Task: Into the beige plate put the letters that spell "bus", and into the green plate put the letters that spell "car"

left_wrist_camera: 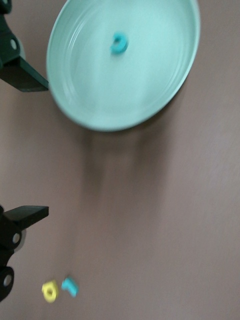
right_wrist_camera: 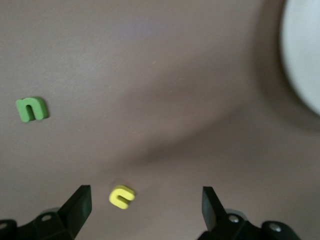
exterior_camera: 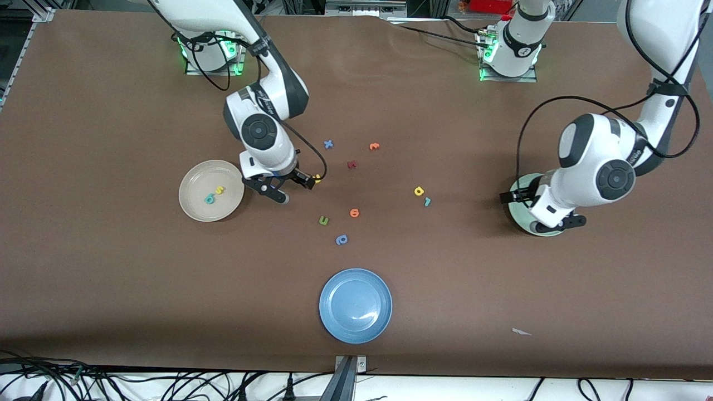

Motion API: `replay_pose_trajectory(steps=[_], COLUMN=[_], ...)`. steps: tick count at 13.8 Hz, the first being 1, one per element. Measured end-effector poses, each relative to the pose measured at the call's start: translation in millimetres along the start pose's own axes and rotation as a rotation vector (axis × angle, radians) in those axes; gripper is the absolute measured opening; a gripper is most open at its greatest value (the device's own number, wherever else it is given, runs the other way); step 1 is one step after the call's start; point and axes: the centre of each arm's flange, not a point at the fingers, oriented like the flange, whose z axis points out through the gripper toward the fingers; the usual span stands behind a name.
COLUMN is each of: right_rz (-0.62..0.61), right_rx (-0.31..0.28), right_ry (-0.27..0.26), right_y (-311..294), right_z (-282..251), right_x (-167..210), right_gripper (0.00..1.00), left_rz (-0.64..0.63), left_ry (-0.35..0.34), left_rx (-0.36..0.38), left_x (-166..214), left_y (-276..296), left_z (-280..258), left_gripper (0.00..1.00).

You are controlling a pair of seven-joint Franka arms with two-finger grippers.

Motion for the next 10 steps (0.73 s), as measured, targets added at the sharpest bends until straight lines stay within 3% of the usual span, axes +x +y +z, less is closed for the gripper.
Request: replay_pose_trajectory(steps=[5,10], right_rz=[0.096,0.203], right_rx=[0.026,0.029], right_ry=[0.018,0.02], right_y=[-15,-28], right_z=[19,30], right_x=[-10,-24], right_gripper=[0.43,0.42], left_rz=[-0.249,-0.476], left_ry=[0.039,0.039], left_rx=[-0.056,-0.091], left_x=[-44,-65], left_y=[109,161], left_z=[35,87], left_gripper=[1.0,0.93])
